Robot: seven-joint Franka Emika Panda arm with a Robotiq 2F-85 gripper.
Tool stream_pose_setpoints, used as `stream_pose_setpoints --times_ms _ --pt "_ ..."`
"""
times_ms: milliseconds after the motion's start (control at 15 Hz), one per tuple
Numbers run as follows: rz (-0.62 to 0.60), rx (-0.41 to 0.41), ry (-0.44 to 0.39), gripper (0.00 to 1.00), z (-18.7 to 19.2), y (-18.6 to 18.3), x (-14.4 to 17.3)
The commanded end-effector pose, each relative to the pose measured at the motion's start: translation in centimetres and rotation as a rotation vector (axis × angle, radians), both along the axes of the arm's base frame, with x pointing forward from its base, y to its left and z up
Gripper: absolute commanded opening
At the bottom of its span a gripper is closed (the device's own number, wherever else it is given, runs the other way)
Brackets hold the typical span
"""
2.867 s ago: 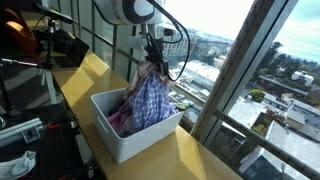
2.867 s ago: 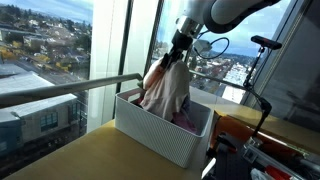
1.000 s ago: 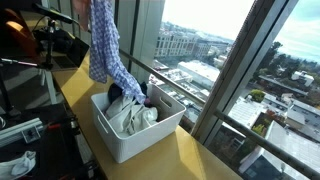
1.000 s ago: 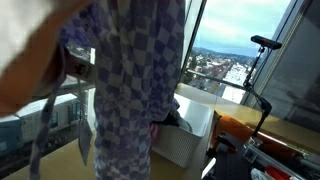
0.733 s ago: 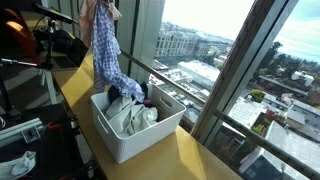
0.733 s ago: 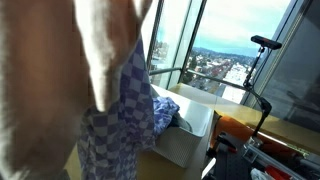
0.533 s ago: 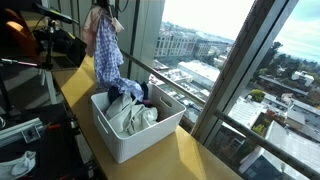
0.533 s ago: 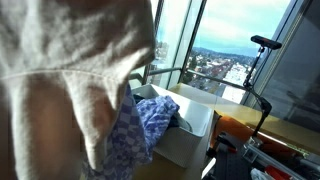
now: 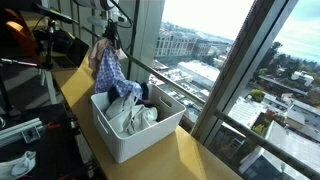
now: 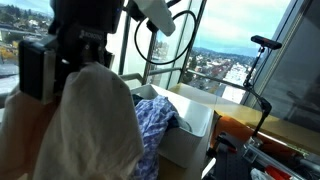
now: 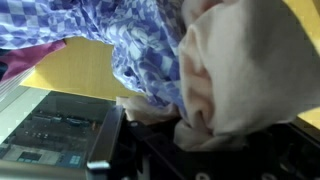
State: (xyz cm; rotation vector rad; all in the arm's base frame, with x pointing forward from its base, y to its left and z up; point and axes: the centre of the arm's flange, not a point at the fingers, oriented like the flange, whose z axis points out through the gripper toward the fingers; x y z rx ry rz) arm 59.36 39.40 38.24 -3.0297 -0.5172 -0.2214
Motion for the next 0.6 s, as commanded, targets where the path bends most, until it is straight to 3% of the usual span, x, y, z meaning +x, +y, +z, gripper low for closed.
stream_pose_setpoints --times_ms 0,533 --pt "0.014 0.025 0.046 0.0 -6.6 -2.3 -2.5" --pt "0.095 0.039 0.134 0.0 -22.9 -0.4 -8.2"
